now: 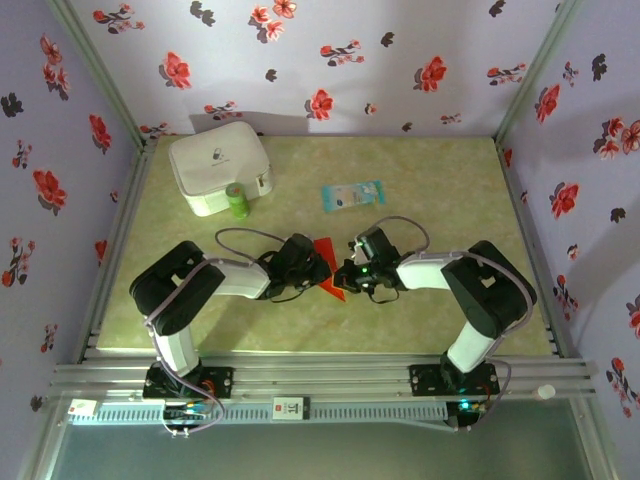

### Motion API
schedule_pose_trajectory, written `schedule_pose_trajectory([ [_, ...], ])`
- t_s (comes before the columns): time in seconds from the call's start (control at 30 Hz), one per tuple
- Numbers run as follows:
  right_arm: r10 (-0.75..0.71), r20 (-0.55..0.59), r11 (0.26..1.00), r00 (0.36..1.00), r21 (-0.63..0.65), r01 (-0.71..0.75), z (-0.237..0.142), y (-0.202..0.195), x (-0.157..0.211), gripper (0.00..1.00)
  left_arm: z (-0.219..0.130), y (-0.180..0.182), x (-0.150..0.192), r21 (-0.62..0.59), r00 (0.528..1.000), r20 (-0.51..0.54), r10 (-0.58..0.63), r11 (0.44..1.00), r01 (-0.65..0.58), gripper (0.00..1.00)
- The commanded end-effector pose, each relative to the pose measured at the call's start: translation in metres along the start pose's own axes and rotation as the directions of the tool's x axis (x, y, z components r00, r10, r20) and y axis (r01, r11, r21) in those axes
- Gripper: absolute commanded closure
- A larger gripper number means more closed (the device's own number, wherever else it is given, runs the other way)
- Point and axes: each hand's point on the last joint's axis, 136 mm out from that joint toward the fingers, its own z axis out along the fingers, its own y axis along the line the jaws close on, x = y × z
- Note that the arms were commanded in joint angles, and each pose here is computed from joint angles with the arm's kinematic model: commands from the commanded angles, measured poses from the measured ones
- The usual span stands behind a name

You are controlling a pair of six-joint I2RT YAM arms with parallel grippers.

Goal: Fold a paper plane with a square sheet of paper (pick it up from the middle)
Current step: Fourth fold the wing at the center of the table.

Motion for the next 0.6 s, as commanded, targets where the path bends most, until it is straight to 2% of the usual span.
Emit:
schedule_pose_trajectory([
  [0.0,0.059,-0.076,0.986,0.995,0.162,-0.046,0.007,-0.052,0.032,1.0,-0.01,-0.007,-0.012,0.013,0.999,0.001,0.04,0.999,-0.04,0.88],
  [0.27,0.056,-0.064,0.99,0.996,0.134,-0.047,0.001,-0.049,0.024,1.0,-0.01,-0.025,-0.029,0.077,0.996,-0.038,0.083,0.994,-0.08,0.87],
  [0.57,0.059,-0.069,0.989,0.996,0.137,-0.05,0.0,-0.052,0.025,1.0,0.006,0.006,-0.033,0.012,0.996,-0.059,0.061,0.998,-0.06,0.88],
])
